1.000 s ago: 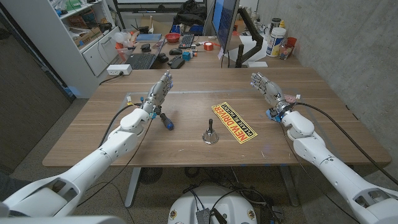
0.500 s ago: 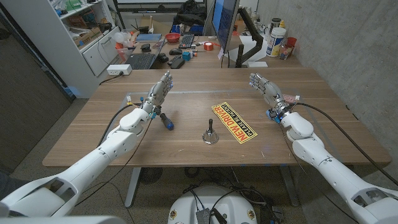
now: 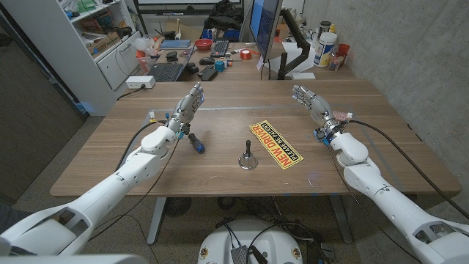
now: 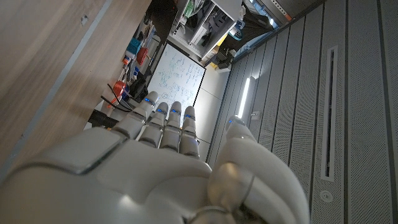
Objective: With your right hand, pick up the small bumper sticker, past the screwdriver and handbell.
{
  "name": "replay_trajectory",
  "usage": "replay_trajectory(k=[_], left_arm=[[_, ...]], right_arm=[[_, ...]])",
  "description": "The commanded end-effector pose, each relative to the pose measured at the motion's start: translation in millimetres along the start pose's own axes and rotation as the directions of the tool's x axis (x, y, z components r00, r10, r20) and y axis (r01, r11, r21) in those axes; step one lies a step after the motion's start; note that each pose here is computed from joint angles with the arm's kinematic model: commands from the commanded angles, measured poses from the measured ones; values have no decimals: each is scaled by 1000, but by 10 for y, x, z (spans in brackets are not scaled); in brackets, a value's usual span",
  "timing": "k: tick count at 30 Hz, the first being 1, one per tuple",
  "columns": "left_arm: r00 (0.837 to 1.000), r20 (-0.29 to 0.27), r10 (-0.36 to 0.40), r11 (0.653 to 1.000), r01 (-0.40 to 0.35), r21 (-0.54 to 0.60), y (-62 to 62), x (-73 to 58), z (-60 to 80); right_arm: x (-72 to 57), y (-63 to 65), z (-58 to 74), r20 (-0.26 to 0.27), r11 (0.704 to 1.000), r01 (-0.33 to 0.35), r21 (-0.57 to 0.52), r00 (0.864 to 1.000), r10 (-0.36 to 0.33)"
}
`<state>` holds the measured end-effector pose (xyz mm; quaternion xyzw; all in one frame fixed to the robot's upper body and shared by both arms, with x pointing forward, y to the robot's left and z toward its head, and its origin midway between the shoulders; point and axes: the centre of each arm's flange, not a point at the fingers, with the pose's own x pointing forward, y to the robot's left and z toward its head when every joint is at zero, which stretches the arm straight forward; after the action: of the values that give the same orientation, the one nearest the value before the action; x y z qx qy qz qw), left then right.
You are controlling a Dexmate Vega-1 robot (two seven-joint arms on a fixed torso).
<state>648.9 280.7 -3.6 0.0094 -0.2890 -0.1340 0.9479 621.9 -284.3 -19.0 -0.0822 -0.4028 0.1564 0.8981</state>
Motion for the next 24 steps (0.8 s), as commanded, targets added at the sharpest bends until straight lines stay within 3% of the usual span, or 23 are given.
replay_trajectory(k=[1, 9, 24], left_arm=[[1000, 7, 1, 1000, -1, -2, -6, 23, 5], [1000, -7, -4, 1000, 4, -8, -24, 28, -58], [1000, -4, 9, 1000, -9, -5, 21, -19, -30]], right_arm=[[-37, 58, 43, 0, 999, -33, -38, 999, 33], [-21, 116, 75, 23, 996, -51, -72, 998, 53], [-51, 216, 120, 94, 985, -53, -162, 993, 69]])
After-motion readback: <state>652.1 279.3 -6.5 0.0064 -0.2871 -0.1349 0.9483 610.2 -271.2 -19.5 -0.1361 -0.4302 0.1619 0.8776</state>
